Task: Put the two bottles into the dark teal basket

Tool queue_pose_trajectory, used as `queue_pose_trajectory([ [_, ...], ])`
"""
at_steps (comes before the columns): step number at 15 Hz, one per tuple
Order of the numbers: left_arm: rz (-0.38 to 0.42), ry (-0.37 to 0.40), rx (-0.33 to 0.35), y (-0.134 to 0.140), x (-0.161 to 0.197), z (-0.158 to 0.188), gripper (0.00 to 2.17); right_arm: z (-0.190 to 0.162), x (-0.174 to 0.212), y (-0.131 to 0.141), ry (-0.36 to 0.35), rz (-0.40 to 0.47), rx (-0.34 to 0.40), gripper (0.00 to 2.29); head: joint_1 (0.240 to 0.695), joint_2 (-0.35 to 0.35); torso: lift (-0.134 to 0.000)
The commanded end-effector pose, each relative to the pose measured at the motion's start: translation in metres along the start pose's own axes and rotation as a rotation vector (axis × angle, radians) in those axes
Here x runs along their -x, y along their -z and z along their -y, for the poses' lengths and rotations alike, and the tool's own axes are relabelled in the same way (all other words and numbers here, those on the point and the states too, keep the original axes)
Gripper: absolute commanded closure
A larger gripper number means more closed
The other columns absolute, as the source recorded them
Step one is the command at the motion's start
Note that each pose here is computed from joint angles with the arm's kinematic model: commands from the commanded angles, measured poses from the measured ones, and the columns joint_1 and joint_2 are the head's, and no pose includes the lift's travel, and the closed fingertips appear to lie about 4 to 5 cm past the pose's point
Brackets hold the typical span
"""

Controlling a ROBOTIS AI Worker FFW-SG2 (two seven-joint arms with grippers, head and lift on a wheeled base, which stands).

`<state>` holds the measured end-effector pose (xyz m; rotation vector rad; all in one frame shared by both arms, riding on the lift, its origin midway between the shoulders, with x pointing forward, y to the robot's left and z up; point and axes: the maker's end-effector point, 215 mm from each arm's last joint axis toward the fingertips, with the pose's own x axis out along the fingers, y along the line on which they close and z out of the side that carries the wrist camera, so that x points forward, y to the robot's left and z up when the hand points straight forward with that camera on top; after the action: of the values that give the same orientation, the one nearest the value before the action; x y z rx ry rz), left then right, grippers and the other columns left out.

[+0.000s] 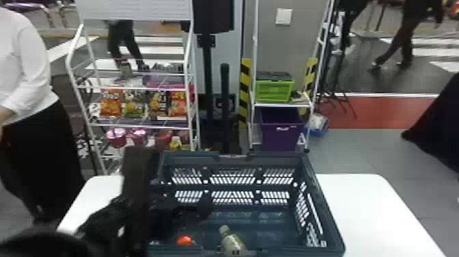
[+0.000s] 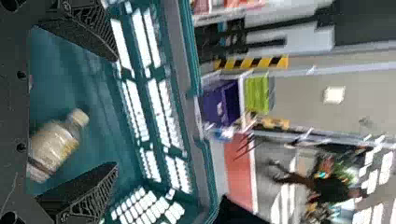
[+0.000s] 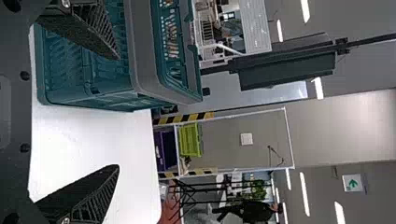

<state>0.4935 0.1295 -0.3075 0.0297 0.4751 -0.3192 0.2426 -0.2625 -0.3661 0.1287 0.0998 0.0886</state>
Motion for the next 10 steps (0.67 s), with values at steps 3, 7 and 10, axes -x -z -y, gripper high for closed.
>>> queue_pose_trajectory([
  [3, 0.372, -0.105, -0.026, -0.038, 0.096, -0.020, 0.13, -0.004, 0.000, 0.000, -0.023, -0.002, -0.002, 0.04, 0.499, 0.000, 0.000],
  [7, 0.570, -0.173, 0.003, -0.010, 0.171, -0.008, 0.14, -0.005, 0.000, 0.004, -0.060, -0.022, 0.006, 0.04, 0.499, 0.000, 0.000],
  [10, 0.631, -0.241, 0.021, 0.036, 0.204, -0.003, 0.14, -0.007, -0.003, 0.008, -0.071, -0.046, 0.011, 0.04, 0.499, 0.000, 0.000],
])
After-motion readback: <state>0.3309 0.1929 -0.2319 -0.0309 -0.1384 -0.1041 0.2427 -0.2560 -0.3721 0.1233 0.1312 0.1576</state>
